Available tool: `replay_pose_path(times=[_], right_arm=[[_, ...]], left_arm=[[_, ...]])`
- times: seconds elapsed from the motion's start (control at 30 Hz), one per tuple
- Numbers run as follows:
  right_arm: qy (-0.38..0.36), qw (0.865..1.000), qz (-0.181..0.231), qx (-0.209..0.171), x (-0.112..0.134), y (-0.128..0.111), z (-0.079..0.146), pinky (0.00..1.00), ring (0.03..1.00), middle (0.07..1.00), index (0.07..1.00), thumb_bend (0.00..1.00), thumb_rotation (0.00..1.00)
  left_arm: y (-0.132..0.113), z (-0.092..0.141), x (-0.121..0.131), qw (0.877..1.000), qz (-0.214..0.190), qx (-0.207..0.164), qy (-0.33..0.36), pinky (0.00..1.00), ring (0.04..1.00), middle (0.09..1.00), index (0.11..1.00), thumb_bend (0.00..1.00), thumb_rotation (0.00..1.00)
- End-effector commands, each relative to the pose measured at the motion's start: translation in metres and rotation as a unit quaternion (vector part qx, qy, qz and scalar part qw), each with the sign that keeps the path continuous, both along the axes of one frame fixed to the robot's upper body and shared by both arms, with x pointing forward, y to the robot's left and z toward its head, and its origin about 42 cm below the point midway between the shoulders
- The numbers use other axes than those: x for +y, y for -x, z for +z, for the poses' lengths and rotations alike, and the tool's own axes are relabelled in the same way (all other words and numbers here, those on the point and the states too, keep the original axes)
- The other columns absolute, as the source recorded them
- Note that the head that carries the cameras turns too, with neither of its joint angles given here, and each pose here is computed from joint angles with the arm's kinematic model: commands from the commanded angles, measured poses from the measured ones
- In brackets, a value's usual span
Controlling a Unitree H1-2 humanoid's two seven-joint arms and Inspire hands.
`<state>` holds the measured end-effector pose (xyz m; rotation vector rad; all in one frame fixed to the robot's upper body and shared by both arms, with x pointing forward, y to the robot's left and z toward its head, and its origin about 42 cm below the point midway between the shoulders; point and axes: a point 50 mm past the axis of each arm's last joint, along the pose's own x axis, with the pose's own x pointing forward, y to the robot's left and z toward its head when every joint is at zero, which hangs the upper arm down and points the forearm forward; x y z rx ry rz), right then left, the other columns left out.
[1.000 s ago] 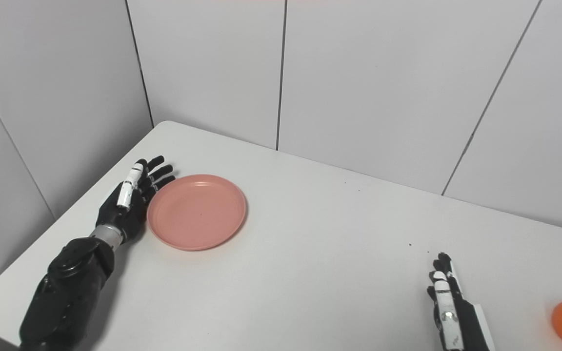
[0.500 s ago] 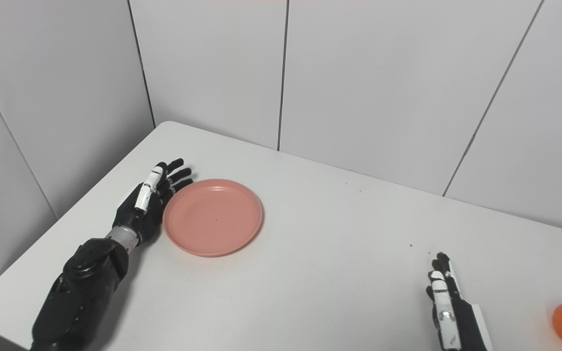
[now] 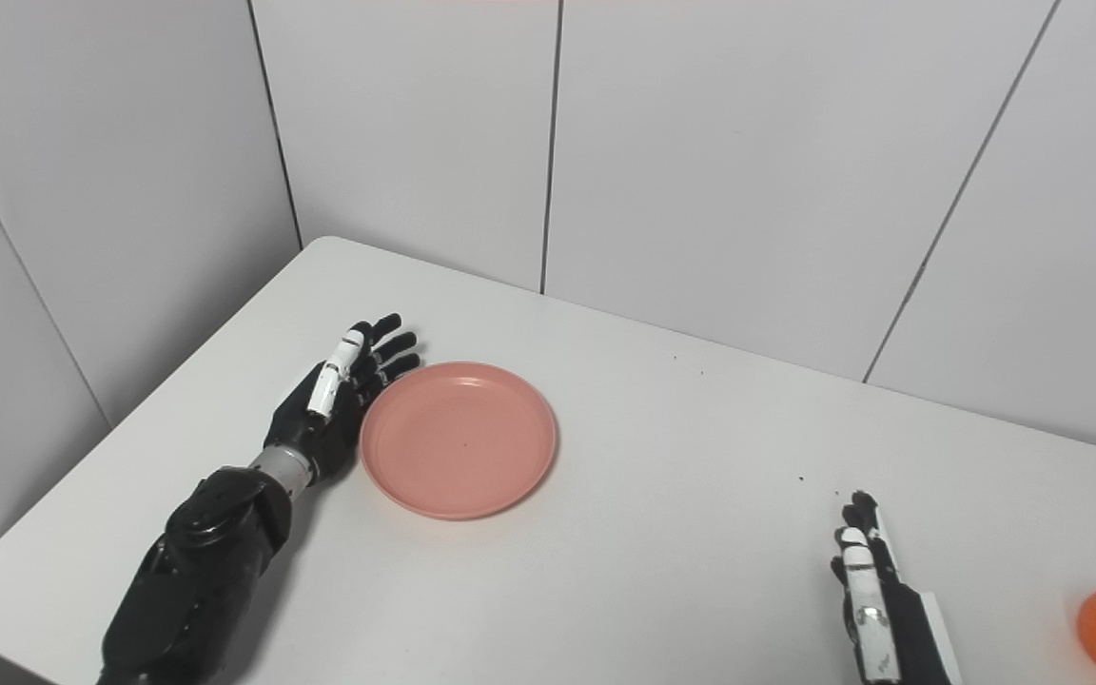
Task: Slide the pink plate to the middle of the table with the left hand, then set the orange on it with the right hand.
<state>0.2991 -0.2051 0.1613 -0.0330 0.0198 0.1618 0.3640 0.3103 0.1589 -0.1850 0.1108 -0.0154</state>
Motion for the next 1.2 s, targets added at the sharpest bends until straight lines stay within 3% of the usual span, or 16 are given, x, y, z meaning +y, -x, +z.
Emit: replay_pose_path(times=[0.0,0.27,0.63,1.17], right_arm=[[-0.002,0.999,0.003,-0.046,0.002,-0.005,0.018,1.00,1.000,1.000,1.000,0.08,1.00],[-0.002,0.999,-0.004,-0.046,0.004,-0.005,0.020,1.00,0.999,1.000,1.000,0.09,1.00],[-0.011,0.999,-0.007,-0.043,0.009,-0.005,0.023,1.00,0.998,1.000,1.000,0.10,1.00],[-0.014,0.999,-0.011,-0.046,0.012,-0.006,0.028,1.00,0.989,1.000,1.000,0.13,1.00]], left_arm=[[-0.001,-0.008,-0.021,0.998,-0.038,0.035,0.021,0.92,0.919,0.926,0.925,0.37,1.00],[-0.006,-0.001,-0.053,0.998,-0.041,0.032,0.045,0.95,0.938,0.947,0.948,0.36,1.00],[-0.008,0.011,-0.074,0.998,-0.020,0.020,0.062,0.95,0.936,0.945,0.946,0.36,1.00],[-0.015,0.019,-0.135,0.995,-0.090,0.013,0.030,0.91,0.920,0.932,0.936,0.36,1.00]])
